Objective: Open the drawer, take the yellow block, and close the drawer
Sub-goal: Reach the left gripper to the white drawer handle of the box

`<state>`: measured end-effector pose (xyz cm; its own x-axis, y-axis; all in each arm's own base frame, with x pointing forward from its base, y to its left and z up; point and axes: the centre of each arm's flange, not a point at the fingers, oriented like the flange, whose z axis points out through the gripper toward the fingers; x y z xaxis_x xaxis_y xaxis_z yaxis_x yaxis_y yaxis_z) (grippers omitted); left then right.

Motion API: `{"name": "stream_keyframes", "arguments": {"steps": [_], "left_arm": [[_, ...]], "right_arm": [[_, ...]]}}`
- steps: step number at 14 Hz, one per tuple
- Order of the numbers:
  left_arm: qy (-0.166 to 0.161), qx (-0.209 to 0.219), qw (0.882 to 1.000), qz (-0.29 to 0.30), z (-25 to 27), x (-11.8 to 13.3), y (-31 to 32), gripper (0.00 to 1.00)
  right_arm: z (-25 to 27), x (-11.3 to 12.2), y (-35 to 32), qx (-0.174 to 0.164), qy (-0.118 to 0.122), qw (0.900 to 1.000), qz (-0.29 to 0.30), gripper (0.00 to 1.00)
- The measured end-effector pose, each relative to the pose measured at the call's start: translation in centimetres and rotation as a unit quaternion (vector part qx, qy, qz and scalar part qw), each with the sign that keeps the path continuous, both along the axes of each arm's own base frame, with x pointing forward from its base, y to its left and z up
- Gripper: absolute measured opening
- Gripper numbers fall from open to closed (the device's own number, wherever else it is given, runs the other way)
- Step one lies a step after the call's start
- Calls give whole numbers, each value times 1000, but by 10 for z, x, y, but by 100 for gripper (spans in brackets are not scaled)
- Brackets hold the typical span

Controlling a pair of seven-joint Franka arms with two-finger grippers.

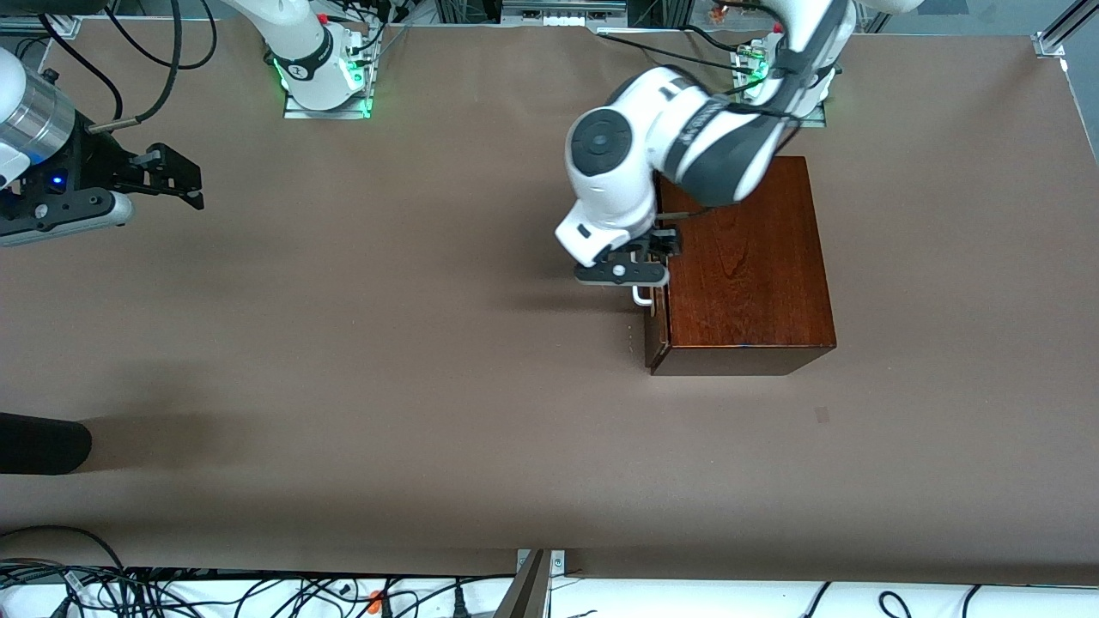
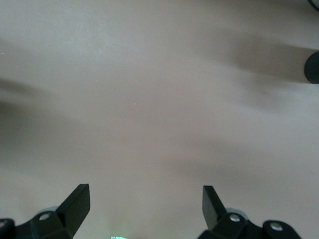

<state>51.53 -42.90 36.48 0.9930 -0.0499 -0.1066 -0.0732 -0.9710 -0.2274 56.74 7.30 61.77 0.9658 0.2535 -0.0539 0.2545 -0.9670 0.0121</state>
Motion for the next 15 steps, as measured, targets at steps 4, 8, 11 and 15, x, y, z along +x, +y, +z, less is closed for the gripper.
{"name": "stream_keyframes", "arguments": {"steps": [4, 8, 11, 15], "left_arm": [[17, 17, 1000, 2, -32, -6, -7, 100], [25, 25, 999, 1, -48, -12, -12, 100], [25, 23, 999, -1, -57, -13, -16, 100], [10, 38, 999, -11, -70, -10, -17, 100]], "right_arm": [[0, 0, 4, 0, 0, 1000, 3, 100], [0, 0, 3, 0, 0, 1000, 3, 100], [0, 0, 3, 0, 0, 1000, 3, 100], [0, 0, 3, 0, 0, 1000, 2, 100]]}}
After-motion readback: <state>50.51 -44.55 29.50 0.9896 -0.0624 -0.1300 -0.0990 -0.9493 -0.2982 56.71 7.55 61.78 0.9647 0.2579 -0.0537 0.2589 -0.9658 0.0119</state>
